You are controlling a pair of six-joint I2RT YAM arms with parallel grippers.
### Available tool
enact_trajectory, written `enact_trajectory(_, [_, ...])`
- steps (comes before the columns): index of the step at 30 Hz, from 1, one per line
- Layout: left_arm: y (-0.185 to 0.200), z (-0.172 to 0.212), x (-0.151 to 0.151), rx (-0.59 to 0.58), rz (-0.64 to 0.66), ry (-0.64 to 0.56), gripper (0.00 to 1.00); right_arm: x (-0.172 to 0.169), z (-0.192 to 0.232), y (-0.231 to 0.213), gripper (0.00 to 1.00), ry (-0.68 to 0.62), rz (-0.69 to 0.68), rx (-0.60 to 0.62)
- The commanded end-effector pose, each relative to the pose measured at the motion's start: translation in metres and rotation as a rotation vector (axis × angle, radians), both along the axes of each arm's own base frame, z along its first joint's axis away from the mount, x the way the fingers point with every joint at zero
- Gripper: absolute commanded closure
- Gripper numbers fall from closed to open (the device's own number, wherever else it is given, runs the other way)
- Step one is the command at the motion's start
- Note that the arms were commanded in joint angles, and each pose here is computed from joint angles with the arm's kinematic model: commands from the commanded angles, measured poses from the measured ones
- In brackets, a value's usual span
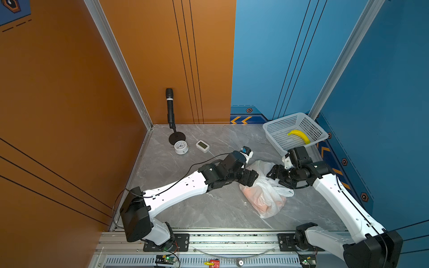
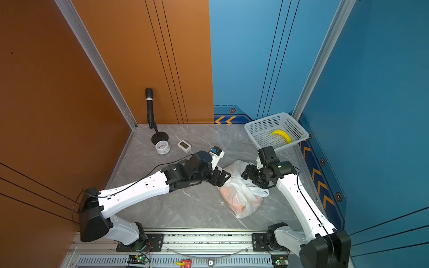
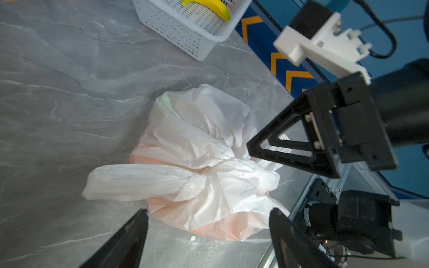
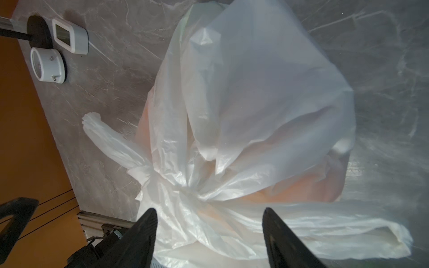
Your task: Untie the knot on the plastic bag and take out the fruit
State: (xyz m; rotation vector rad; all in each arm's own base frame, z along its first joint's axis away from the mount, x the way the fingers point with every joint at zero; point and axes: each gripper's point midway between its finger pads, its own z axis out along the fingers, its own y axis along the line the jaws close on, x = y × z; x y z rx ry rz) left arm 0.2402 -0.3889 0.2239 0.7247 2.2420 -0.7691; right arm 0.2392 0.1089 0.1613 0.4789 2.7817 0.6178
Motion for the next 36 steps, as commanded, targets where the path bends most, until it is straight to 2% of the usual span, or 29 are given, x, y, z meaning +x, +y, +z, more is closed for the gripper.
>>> enact_trajectory(1, [-0.021, -0.008, -0.018, 0.045, -0.147, 0.008, 0.22, 0.004, -0.014, -0.007, 0.26, 0.006, -0.022, -0.055])
enact_trajectory(5, [-0.034, -0.032, -0.025, 0.114, -0.179, 0.015, 0.22, 0.014, -0.025, -0.004, 0.26, 0.005, -0.038, -0.045])
enact_trajectory(10, [-0.045, -0.052, -0.023, 0.165, -0.186, -0.014, 0.24, 0.020, -0.037, 0.005, 0.32, 0.018, -0.061, 0.013])
enact_trajectory(15, [-0.041, -0.070, -0.012, 0.223, -0.125, -0.022, 0.40, 0.019, -0.043, 0.001, 0.43, 0.007, -0.086, 0.004])
enact_trajectory(19, [-0.040, -0.078, -0.016, 0.232, -0.149, -0.013, 0.57, 0.024, -0.046, -0.006, 0.60, -0.021, -0.144, -0.012])
enact_trajectory(25, [-0.032, -0.082, -0.018, 0.248, -0.142, -0.013, 0.82, 0.030, -0.047, -0.008, 0.93, -0.032, -0.170, 0.000])
enact_trajectory(27, [-0.026, -0.083, -0.015, 0.264, -0.121, -0.021, 0.91, 0.029, -0.048, -0.011, 0.99, -0.027, -0.178, -0.003])
enact_trajectory(30, [-0.019, -0.084, -0.015, 0.282, -0.105, -0.030, 1.00, 0.027, -0.051, -0.018, 1.00, -0.020, -0.201, -0.007])
enact_trajectory(36, [-0.005, -0.085, -0.013, 0.311, -0.076, -0.036, 1.00, 0.022, -0.054, -0.033, 1.00, -0.017, -0.265, 0.003])
